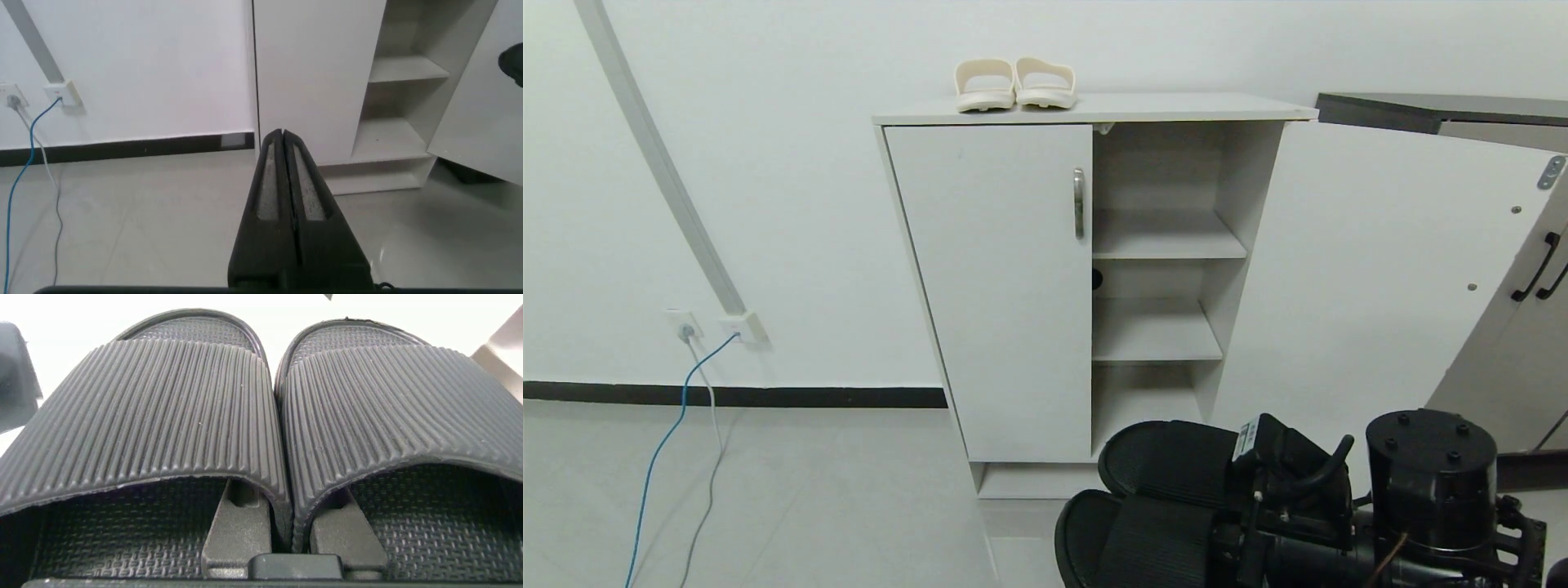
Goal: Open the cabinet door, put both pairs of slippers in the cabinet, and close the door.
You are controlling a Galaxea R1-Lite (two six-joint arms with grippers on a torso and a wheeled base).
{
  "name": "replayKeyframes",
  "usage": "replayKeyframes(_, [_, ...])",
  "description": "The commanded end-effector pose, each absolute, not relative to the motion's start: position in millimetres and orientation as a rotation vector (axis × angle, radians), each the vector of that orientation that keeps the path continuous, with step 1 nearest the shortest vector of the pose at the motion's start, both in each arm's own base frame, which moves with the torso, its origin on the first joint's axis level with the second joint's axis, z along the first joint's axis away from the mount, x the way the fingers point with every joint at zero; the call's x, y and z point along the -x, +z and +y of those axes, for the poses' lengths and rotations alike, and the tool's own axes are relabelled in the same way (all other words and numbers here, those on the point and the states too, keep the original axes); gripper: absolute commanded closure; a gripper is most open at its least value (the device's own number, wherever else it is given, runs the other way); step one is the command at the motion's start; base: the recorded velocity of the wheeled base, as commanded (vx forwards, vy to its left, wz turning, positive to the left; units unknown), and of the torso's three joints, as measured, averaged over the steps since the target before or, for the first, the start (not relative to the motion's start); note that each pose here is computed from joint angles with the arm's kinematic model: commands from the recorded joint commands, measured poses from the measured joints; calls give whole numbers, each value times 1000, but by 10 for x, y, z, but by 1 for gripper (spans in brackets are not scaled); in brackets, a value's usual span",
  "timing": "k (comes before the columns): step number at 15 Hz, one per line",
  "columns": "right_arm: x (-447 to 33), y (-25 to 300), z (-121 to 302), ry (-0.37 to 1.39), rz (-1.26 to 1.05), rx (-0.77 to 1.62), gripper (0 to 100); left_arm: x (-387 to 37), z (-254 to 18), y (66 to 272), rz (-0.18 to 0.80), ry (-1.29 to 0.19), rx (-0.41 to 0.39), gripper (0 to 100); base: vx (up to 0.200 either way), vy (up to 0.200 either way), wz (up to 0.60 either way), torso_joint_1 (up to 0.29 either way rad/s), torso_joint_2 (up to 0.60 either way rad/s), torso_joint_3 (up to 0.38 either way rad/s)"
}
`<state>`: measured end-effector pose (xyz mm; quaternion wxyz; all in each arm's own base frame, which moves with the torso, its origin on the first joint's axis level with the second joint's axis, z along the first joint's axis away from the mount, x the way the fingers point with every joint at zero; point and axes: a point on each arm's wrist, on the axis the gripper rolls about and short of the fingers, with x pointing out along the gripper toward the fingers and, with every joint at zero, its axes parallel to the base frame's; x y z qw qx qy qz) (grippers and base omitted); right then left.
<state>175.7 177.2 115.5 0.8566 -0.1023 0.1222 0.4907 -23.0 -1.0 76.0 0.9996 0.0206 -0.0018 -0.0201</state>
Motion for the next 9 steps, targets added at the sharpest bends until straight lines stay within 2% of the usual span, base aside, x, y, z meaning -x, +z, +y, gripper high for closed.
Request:
replayKeyframes(1, [-1798, 1096, 1863, 937, 279, 232, 100, 228, -10, 759, -1, -40, -41, 100, 0, 0, 0, 0, 0, 0])
replayKeyframes(5, [-1933, 903, 2359, 620, 304, 109, 100, 229, -10, 759, -2, -40, -35, 100, 0, 0, 0, 0, 0, 0])
replayKeyframes(9, [-2125, 759, 2689, 447, 285, 57, 100, 229, -10, 757, -1, -40, -34, 100, 0, 0, 0, 0, 0, 0])
